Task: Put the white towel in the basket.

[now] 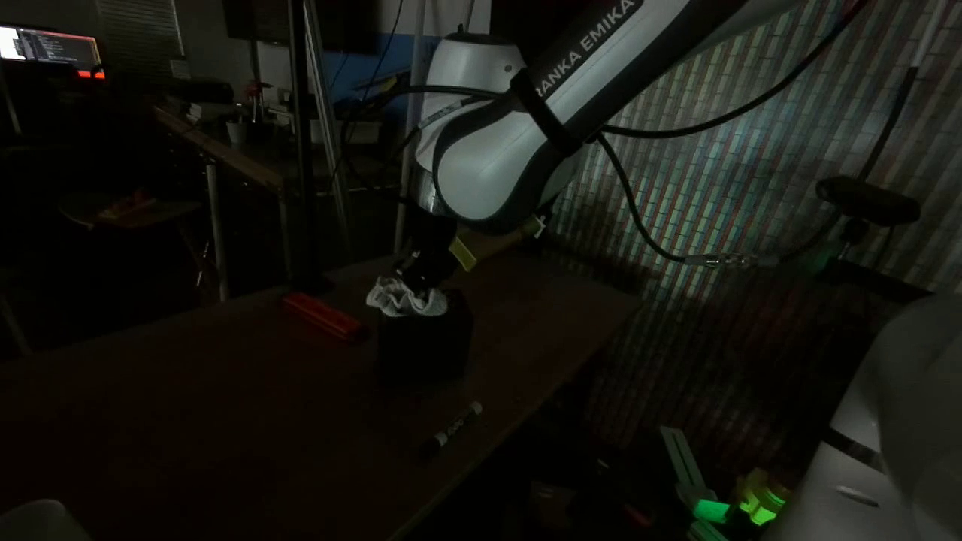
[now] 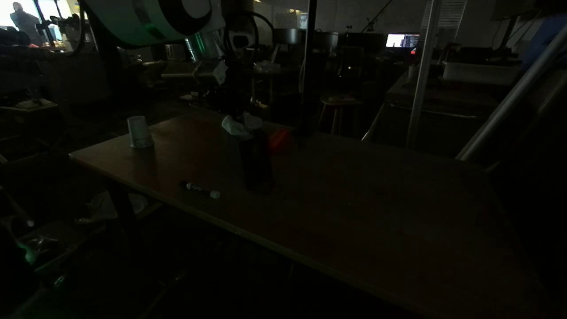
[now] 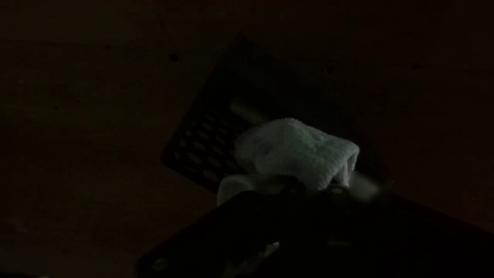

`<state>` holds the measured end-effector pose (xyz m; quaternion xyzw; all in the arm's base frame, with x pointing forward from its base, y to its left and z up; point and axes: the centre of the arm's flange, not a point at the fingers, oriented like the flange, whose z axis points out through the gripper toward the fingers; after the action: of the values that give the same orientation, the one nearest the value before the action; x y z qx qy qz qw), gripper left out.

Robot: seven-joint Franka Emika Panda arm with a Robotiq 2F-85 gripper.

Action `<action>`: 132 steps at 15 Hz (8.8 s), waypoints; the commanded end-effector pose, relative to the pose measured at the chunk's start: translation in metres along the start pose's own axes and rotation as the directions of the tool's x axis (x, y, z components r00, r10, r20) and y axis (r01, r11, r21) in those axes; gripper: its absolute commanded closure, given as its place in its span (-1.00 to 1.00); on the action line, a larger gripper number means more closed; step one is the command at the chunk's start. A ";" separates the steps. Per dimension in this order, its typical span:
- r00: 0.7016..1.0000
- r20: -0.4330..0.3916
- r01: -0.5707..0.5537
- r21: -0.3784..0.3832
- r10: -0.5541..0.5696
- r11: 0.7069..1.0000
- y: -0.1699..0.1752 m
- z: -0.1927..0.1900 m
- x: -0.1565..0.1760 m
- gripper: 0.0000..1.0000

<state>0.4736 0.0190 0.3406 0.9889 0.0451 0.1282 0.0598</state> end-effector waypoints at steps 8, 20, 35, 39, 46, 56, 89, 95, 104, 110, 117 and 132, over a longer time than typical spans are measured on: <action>0.992 -0.031 -0.128 -0.102 0.126 0.987 -0.012 -0.001 0.013 0.96; 0.966 0.050 -0.240 -0.194 0.254 0.951 -0.038 0.035 0.043 0.96; 0.869 0.246 -0.430 -0.053 0.429 0.901 0.005 0.114 0.037 0.96; 0.894 0.235 -0.396 0.012 0.383 0.918 0.009 0.112 0.042 0.96; 0.987 0.150 -0.046 -0.025 0.049 0.999 -0.015 0.099 0.041 0.96; 0.892 0.160 0.437 -0.078 -0.422 0.896 -0.042 0.086 0.040 0.96; 0.975 0.046 0.219 -0.008 -0.218 0.976 -0.059 -0.029 0.059 1.00; 0.976 0.071 0.203 0.024 -0.204 0.979 -0.065 -0.011 0.066 1.00; 0.973 0.117 0.190 0.066 -0.197 0.980 -0.074 0.025 0.078 1.00; 0.972 0.160 0.155 0.113 -0.172 0.981 -0.069 0.060 0.085 1.00; 0.980 0.155 0.098 0.176 -0.126 0.979 -0.047 0.062 0.094 1.00; 0.982 0.152 0.091 0.133 -0.111 0.987 -0.016 0.055 0.098 1.00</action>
<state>0.5751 0.0455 0.3038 0.9948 0.0922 0.0433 -0.0027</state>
